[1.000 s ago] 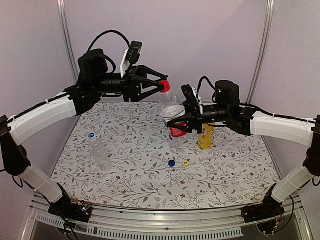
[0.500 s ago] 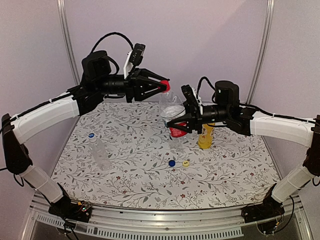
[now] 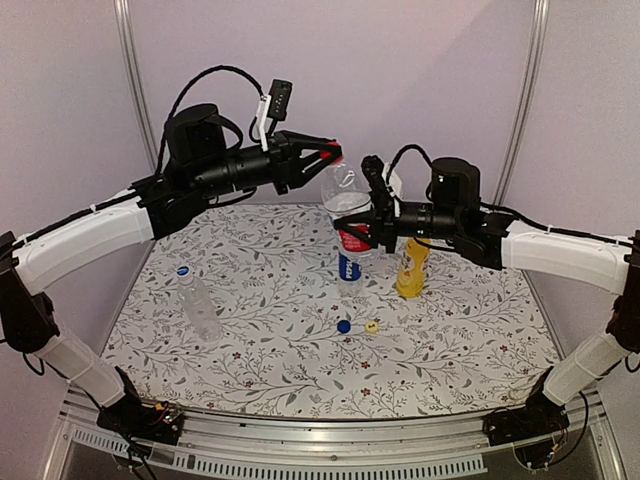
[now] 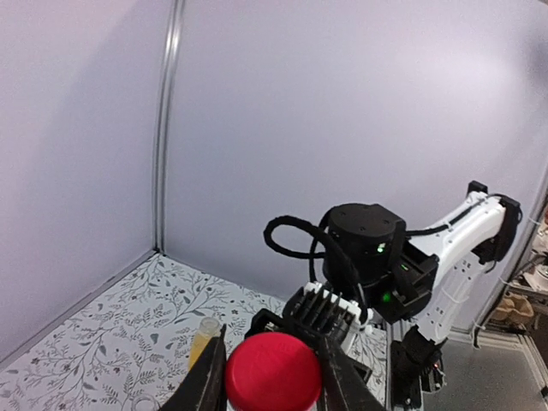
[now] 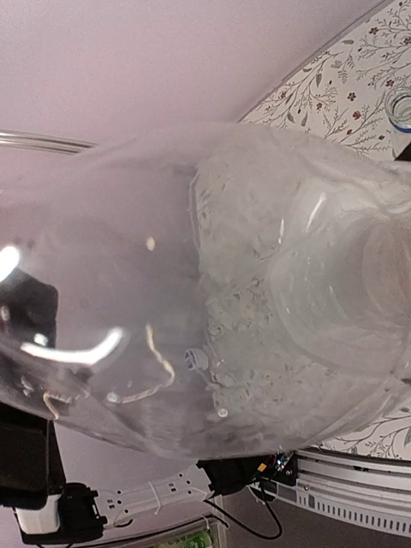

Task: Unscrew the bottle caps
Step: Unscrew the bottle cap from the plastic bottle.

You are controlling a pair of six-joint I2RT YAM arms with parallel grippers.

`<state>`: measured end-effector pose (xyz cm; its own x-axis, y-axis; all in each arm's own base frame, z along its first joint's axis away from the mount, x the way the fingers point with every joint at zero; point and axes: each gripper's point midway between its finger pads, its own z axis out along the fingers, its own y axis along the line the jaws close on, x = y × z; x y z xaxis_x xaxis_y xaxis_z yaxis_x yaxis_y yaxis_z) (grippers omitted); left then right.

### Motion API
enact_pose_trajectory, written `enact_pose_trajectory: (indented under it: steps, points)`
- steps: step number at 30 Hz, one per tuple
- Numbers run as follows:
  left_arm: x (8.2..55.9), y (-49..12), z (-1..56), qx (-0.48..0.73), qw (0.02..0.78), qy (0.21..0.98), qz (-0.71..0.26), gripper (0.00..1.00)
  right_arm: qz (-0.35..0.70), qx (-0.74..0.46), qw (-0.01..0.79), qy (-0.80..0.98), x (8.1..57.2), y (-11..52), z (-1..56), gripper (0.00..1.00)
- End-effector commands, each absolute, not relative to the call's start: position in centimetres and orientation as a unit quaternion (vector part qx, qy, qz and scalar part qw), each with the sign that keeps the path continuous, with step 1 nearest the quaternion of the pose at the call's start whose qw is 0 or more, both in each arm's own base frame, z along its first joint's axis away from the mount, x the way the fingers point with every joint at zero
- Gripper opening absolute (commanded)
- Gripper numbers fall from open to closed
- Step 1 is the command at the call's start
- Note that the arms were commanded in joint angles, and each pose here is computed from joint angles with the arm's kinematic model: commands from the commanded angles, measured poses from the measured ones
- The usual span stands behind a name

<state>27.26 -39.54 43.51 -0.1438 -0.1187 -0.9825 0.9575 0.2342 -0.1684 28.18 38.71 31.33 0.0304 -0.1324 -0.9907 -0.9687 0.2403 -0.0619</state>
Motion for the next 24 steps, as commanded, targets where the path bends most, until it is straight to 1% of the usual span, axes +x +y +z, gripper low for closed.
enact_pose_trajectory:
  steps: [1,4,9,11,12,15,19,21,24]
  points:
    - [28.8,-39.3,43.9,0.257,0.586,0.639,-0.428,0.10,0.313,-0.398,0.597,0.622,31.4,37.4,33.1,0.36]
    - [29.4,-39.4,44.0,0.230,0.599,0.651,-0.405,0.10,0.278,-0.376,0.618,0.632,32.0,37.0,33.5,0.36]
    - [30.1,-39.3,44.3,0.206,0.604,0.662,-0.394,0.10,0.243,-0.353,0.639,0.639,32.2,36.2,34.0,0.36]
    - [30.2,-39.2,44.4,0.206,0.607,0.659,-0.393,0.12,0.243,-0.353,0.643,0.635,32.0,36.0,34.3,0.36]
    - [30.1,-39.2,44.5,0.209,0.609,0.656,-0.395,0.16,0.246,-0.356,0.643,0.632,31.8,36.1,34.3,0.36]
    - [29.5,-39.0,45.1,0.222,0.618,0.638,-0.402,0.30,0.266,-0.380,0.638,0.615,30.7,36.6,34.6,0.36]
    - [29.2,-38.9,45.3,0.250,0.614,0.627,-0.410,0.63,0.300,-0.429,0.616,0.589,28.9,37.9,34.3,0.37]
    - [29.2,-38.6,45.6,0.259,0.611,0.622,-0.416,0.74,0.313,-0.445,0.606,0.580,28.4,38.3,33.9,0.37]
    - [28.3,-38.5,46.0,0.292,0.605,0.599,-0.435,0.86,0.336,-0.465,0.591,0.567,27.7,38.5,33.7,0.37]
